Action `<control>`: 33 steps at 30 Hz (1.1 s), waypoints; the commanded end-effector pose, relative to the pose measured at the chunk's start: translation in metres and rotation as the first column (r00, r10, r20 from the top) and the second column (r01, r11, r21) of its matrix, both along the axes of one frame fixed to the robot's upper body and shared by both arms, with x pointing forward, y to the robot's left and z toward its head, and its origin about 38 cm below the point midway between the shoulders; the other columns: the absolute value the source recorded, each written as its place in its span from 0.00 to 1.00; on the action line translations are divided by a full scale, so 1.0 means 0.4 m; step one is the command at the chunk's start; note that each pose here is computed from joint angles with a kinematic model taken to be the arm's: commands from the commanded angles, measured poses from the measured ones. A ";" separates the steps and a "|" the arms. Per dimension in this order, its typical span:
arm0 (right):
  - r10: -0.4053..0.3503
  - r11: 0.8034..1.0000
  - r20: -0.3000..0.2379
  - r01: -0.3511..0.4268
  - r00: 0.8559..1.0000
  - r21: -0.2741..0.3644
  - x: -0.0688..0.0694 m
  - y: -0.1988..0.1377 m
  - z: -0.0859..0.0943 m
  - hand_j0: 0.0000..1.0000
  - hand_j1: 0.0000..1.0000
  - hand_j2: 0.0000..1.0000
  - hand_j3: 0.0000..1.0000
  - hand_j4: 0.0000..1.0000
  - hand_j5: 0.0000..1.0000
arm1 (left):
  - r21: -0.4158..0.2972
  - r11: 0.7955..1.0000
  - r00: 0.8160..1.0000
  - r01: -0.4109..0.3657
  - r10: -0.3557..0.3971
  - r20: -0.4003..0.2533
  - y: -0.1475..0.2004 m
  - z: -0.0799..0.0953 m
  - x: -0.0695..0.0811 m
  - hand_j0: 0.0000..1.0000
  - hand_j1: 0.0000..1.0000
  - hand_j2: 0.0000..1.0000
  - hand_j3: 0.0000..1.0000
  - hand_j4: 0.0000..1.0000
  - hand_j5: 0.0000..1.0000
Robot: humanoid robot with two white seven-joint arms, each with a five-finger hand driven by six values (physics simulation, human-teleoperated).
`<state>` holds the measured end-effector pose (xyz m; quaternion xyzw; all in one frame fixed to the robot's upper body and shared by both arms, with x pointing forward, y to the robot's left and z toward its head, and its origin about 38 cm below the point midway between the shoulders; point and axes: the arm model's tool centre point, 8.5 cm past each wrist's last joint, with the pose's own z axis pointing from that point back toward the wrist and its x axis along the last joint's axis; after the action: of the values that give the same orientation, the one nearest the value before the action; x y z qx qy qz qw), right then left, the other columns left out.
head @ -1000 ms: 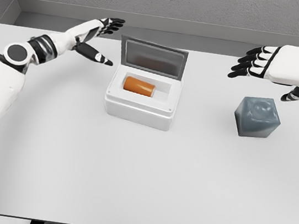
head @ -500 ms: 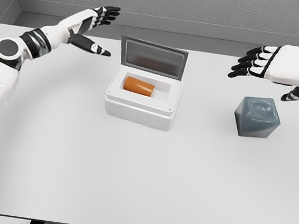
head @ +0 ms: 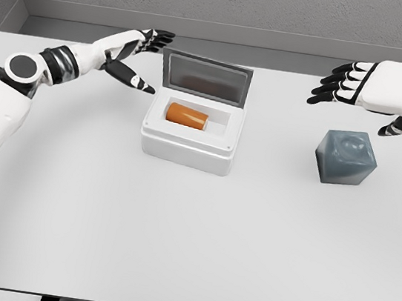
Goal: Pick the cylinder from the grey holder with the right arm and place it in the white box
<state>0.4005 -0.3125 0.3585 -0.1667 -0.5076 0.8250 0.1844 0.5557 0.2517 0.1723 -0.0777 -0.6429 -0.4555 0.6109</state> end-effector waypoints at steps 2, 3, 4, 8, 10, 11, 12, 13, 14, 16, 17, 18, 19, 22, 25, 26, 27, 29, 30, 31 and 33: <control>0.000 1.000 -0.001 0.000 1.000 0.006 0.001 0.002 0.002 1.00 1.00 1.00 1.00 1.00 1.00 | 0.003 1.000 1.000 0.011 -0.011 0.009 -0.003 0.009 -0.002 1.00 1.00 1.00 1.00 1.00 1.00; 0.000 1.000 -0.001 0.000 1.000 0.006 0.001 0.002 0.002 1.00 1.00 1.00 1.00 1.00 1.00 | 0.002 1.000 1.000 0.016 -0.016 0.014 -0.006 0.012 -0.003 1.00 1.00 1.00 1.00 1.00 1.00; 0.000 1.000 -0.001 0.000 1.000 0.006 0.001 0.002 0.002 1.00 1.00 1.00 1.00 1.00 1.00 | 0.003 1.000 1.000 0.017 -0.017 0.013 -0.007 0.011 -0.003 1.00 1.00 1.00 1.00 1.00 1.00; -0.002 1.000 -0.009 0.002 1.000 0.003 0.000 0.000 -0.006 1.00 1.00 1.00 1.00 1.00 1.00 | 0.024 0.999 0.999 0.045 -0.046 0.024 -0.018 0.017 -0.011 1.00 1.00 1.00 1.00 1.00 1.00; -0.002 1.000 -0.009 0.002 1.000 0.003 0.000 0.000 -0.006 1.00 1.00 1.00 1.00 1.00 1.00 | 0.023 0.999 0.998 0.048 -0.049 0.040 -0.005 0.034 -0.015 1.00 1.00 1.00 1.00 1.00 1.00; -0.002 1.000 -0.010 0.002 1.000 0.002 0.000 0.000 -0.006 1.00 1.00 1.00 1.00 1.00 1.00 | 0.022 0.999 0.998 0.047 -0.048 0.042 0.000 0.034 -0.017 1.00 1.00 1.00 1.00 1.00 1.00; -0.004 1.000 -0.010 0.004 1.000 0.002 0.000 -0.001 -0.006 1.00 1.00 1.00 1.00 1.00 1.00 | 0.020 0.999 0.998 0.048 -0.049 0.042 -0.001 0.035 -0.017 1.00 1.00 1.00 1.00 1.00 1.00; -0.004 1.000 -0.010 0.004 1.000 0.002 0.000 -0.001 -0.006 1.00 1.00 1.00 1.00 1.00 1.00 | 0.018 0.999 0.998 0.049 -0.050 0.047 0.004 0.040 -0.020 1.00 1.00 1.00 1.00 1.00 1.00; -0.004 1.000 -0.010 0.004 1.000 0.002 0.000 -0.001 -0.006 1.00 1.00 1.00 1.00 1.00 1.00 | 0.017 0.999 0.997 0.048 -0.049 0.054 0.012 0.048 -0.021 1.00 1.00 1.00 1.00 1.00 1.00; -0.005 1.000 -0.010 0.005 1.000 0.001 -0.001 -0.003 -0.006 1.00 1.00 1.00 1.00 1.00 1.00 | 0.011 0.998 0.997 0.054 -0.055 0.051 0.012 0.041 -0.030 1.00 1.00 1.00 1.00 1.00 1.00; -0.005 1.000 -0.009 0.005 1.000 0.003 -0.001 -0.003 -0.006 1.00 1.00 1.00 1.00 1.00 1.00 | 0.013 0.998 0.996 0.063 -0.064 0.062 0.013 0.052 -0.034 1.00 1.00 1.00 1.00 1.00 1.00; -0.005 1.000 -0.009 0.005 1.000 0.003 -0.001 -0.003 -0.006 1.00 1.00 1.00 1.00 1.00 1.00 | 0.018 0.996 0.995 0.082 -0.083 0.055 0.004 0.047 -0.041 1.00 1.00 1.00 1.00 1.00 1.00; -0.005 1.000 -0.010 0.005 1.000 0.001 -0.001 -0.003 -0.006 1.00 1.00 1.00 1.00 1.00 1.00 | 0.011 0.996 0.994 0.093 -0.094 0.056 -0.003 0.051 -0.044 1.00 1.00 1.00 1.00 1.00 1.00; -0.003 1.000 -0.009 0.003 1.000 0.002 0.000 -0.001 -0.005 1.00 1.00 1.00 1.00 1.00 1.00 | 0.015 0.994 0.993 0.104 -0.104 0.061 -0.009 0.054 -0.047 1.00 1.00 1.00 1.00 1.00 1.00; -0.002 1.000 -0.009 0.002 1.000 0.002 0.000 0.000 -0.005 1.00 1.00 1.00 1.00 1.00 1.00 | 0.023 0.993 0.992 0.117 -0.118 0.054 -0.016 0.043 -0.055 1.00 1.00 1.00 1.00 1.00 1.00; -0.002 1.000 -0.009 0.002 1.000 0.002 0.000 0.000 -0.005 1.00 1.00 1.00 1.00 1.00 1.00 | 0.023 0.993 0.991 0.120 -0.121 0.056 -0.016 0.044 -0.057 1.00 1.00 1.00 1.00 1.00 1.00; -0.002 1.000 -0.009 0.002 1.000 0.002 0.000 0.000 -0.005 1.00 1.00 1.00 1.00 1.00 1.00 | 0.027 0.992 0.991 0.119 -0.121 0.059 -0.009 0.047 -0.060 1.00 1.00 1.00 1.00 1.00 1.00; 0.001 1.000 -0.009 -0.001 1.000 0.002 0.001 0.003 -0.005 1.00 1.00 1.00 1.00 1.00 1.00 | 0.026 0.992 0.990 0.122 -0.123 0.067 -0.003 0.055 -0.063 1.00 1.00 1.00 1.00 1.00 1.00; 0.001 1.000 -0.009 -0.001 1.000 0.003 0.002 0.004 -0.005 1.00 1.00 1.00 1.00 1.00 1.00 | 0.026 0.992 0.990 0.126 -0.127 0.064 -0.003 0.050 -0.070 1.00 1.00 1.00 1.00 1.00 1.00; 0.001 1.000 -0.009 -0.001 1.000 0.003 0.002 0.004 -0.005 1.00 1.00 1.00 1.00 1.00 1.00 | 0.022 0.992 0.990 0.122 -0.123 0.064 0.007 0.053 -0.071 1.00 1.00 1.00 1.00 1.00 1.00; 0.003 1.000 -0.011 -0.002 1.000 0.002 0.002 0.005 -0.007 1.00 1.00 1.00 1.00 1.00 1.00 | 0.032 0.992 0.989 0.123 -0.125 0.075 0.023 0.064 -0.078 1.00 1.00 1.00 1.00 1.00 1.00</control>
<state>0.4010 -0.3109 0.3553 -0.1622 -0.5057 0.8269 0.1849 0.5253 0.2552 0.1895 -0.0956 -0.6492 -0.5032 0.5623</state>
